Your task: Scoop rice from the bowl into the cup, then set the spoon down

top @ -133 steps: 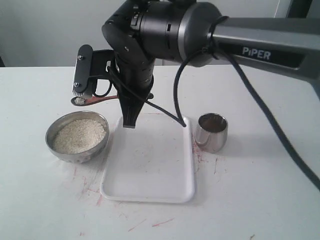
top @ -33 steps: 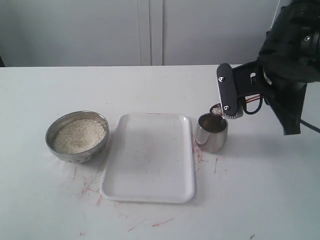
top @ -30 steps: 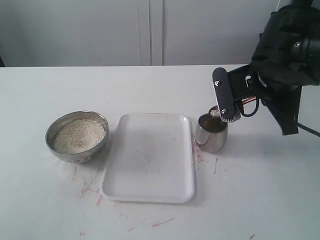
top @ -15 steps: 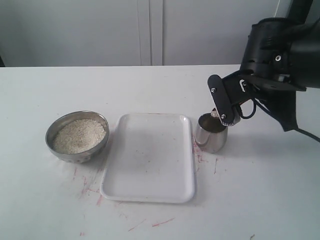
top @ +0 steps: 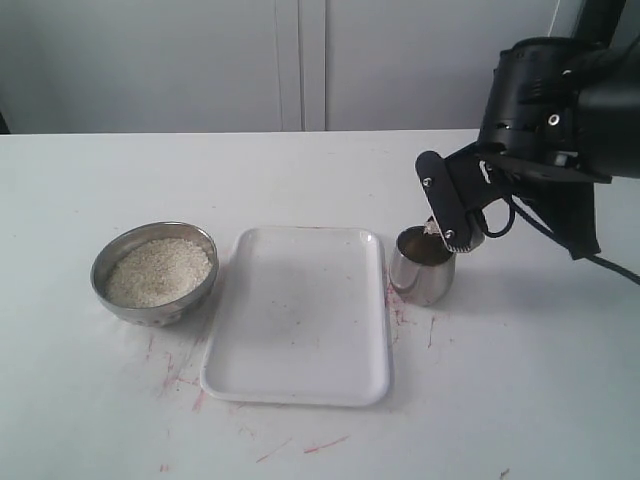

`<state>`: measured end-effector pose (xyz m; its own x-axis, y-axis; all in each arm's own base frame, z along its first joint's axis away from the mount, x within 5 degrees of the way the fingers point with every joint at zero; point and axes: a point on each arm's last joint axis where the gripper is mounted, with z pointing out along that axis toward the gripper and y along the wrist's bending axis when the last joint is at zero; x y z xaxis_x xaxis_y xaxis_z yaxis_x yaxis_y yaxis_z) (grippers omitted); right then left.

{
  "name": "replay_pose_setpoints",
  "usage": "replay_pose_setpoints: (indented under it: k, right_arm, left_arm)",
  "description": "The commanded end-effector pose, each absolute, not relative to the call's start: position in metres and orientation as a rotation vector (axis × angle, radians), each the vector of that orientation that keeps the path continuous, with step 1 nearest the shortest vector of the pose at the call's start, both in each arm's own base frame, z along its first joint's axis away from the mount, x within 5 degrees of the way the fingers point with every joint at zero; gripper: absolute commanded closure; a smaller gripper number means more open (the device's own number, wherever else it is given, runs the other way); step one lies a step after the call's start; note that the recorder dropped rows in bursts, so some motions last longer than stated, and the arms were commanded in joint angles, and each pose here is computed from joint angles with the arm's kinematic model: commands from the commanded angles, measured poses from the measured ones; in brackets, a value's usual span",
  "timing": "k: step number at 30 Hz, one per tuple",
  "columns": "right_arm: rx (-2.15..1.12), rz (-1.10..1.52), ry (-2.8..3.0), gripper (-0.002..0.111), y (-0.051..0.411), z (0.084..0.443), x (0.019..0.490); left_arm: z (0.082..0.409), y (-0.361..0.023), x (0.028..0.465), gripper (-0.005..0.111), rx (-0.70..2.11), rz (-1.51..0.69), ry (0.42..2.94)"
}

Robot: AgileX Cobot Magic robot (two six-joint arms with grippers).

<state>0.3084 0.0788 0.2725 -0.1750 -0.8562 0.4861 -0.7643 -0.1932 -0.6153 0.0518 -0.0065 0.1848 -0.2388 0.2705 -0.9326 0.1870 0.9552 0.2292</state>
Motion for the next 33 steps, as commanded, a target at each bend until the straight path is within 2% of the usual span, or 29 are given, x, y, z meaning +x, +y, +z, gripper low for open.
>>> replay_pose_setpoints:
  k: [1, 10, 33]
  right_arm:
    - [-1.999, -1.332, 1.870, 0.108, 0.087, 0.270, 0.307]
    - [-2.035, -1.417, 1.885, 0.108, 0.086, 0.266, 0.308]
    - [-2.046, -1.408, 1.851, 0.108, 0.096, 0.266, 0.305]
  left_arm:
    - [0.178, -0.007, 0.051, 0.092, 0.347, 0.070, 1.869]
    - [0.178, -0.007, 0.051, 0.092, 0.347, 0.070, 1.869]
    - [0.178, -0.007, 0.051, 0.092, 0.347, 0.070, 1.869]
